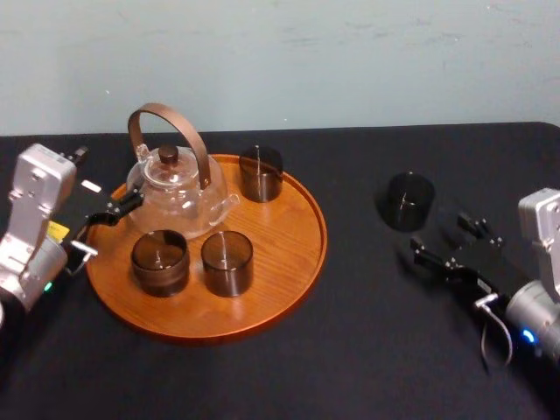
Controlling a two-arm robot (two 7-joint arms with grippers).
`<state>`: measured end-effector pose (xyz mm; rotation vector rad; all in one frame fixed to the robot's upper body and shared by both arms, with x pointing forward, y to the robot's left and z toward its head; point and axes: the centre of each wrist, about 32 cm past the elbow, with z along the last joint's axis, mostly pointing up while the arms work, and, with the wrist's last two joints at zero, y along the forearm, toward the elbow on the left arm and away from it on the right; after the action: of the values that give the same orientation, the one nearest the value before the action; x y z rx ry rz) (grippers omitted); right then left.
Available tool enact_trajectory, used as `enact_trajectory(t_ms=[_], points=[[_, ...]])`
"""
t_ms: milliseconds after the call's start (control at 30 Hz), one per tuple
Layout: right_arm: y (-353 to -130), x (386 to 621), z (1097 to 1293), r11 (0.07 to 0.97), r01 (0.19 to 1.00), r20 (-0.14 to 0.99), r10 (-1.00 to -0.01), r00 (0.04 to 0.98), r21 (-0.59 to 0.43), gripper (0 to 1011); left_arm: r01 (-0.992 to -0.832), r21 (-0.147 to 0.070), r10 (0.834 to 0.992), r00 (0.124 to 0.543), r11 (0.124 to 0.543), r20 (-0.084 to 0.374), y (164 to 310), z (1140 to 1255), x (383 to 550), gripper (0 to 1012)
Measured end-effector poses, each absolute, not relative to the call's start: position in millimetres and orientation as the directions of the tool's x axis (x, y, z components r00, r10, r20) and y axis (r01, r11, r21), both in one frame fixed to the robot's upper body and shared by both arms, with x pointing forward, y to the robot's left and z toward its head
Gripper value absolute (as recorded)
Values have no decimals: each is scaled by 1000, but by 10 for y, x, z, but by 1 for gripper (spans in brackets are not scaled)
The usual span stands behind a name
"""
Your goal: Pick up the glass from the table and place it on the tray.
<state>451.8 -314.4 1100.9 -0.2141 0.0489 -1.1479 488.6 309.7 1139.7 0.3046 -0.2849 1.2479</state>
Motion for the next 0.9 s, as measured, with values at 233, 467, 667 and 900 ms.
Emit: enact_trajectory(t_ms=[233,467,667,900], points=[[-3178,4741,11063,406,893,75,-901,426,-193,1002,-955,70,880,292,287,374,3097,11398,4886,1001],[-3157,4966,11063,418,888,65,-897,436,-193,1002,-955,70,880,292,287,374,3097,11398,4886,1001],[-3141,5090,11032,420,885,59,-897,439,-198,1002,-955,70,880,292,287,374,3097,11398,4886,1001],[-3146,5179,10996,417,886,56,-898,436,-203,1002,-955,70,880,292,287,374,3097,11398,4886,1002]])
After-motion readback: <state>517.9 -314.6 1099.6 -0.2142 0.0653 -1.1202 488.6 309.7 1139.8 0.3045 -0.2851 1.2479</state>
